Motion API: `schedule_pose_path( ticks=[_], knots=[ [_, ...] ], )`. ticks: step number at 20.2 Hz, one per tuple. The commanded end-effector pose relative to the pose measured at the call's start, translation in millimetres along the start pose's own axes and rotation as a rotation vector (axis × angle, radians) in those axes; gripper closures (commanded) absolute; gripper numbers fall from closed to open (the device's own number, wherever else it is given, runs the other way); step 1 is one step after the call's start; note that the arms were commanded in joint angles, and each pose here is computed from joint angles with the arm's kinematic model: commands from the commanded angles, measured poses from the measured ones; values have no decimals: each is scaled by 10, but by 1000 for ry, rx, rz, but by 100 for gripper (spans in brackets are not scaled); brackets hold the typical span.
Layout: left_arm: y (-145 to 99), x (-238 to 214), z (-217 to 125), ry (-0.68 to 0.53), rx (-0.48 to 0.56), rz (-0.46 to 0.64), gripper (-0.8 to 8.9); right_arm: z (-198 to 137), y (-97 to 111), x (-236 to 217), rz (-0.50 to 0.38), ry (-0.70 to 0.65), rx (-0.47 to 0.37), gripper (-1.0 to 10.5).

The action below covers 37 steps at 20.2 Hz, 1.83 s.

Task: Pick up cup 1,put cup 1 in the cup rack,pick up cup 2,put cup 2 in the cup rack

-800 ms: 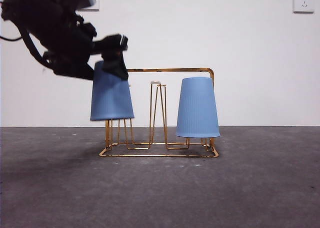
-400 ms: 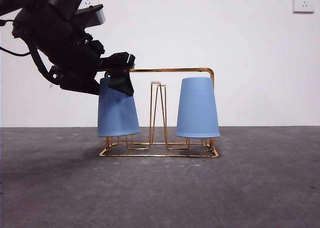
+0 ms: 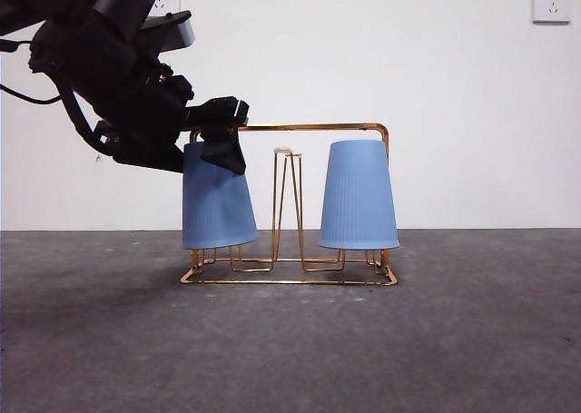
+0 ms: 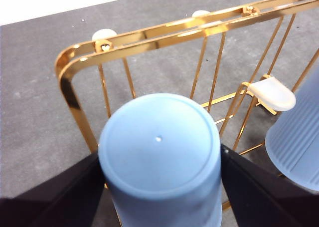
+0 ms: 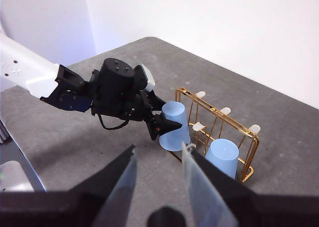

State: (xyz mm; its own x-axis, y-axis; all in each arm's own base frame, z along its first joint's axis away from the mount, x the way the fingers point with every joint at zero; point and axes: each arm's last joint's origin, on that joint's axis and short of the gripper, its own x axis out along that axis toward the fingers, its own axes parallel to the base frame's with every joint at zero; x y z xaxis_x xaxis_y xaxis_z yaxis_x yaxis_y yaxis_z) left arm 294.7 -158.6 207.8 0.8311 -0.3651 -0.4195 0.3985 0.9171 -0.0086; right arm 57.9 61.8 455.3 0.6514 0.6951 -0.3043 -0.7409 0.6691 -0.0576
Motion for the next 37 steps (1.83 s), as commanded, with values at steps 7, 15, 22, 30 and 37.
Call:
schedule_pose_path(
  ticks=[7,15,22,30,37],
  knots=[
    [-28,39,-187,114,-24,-25,368,-13,0,21,-1,6,-3,789],
    [-27,-64,-114,110,-31,-38,304,-35,2,21,1,29,-4,789],
    [-15,-230,-34,124,-29,-36,301,-33,2,21,1,26,-5,789],
    [7,-524,21,201,-39,-27,301,-38,2,21,0,32,3,789],
    [26,-966,113,239,-40,-46,307,-133,-3,34,-29,141,5,789]
  ],
)
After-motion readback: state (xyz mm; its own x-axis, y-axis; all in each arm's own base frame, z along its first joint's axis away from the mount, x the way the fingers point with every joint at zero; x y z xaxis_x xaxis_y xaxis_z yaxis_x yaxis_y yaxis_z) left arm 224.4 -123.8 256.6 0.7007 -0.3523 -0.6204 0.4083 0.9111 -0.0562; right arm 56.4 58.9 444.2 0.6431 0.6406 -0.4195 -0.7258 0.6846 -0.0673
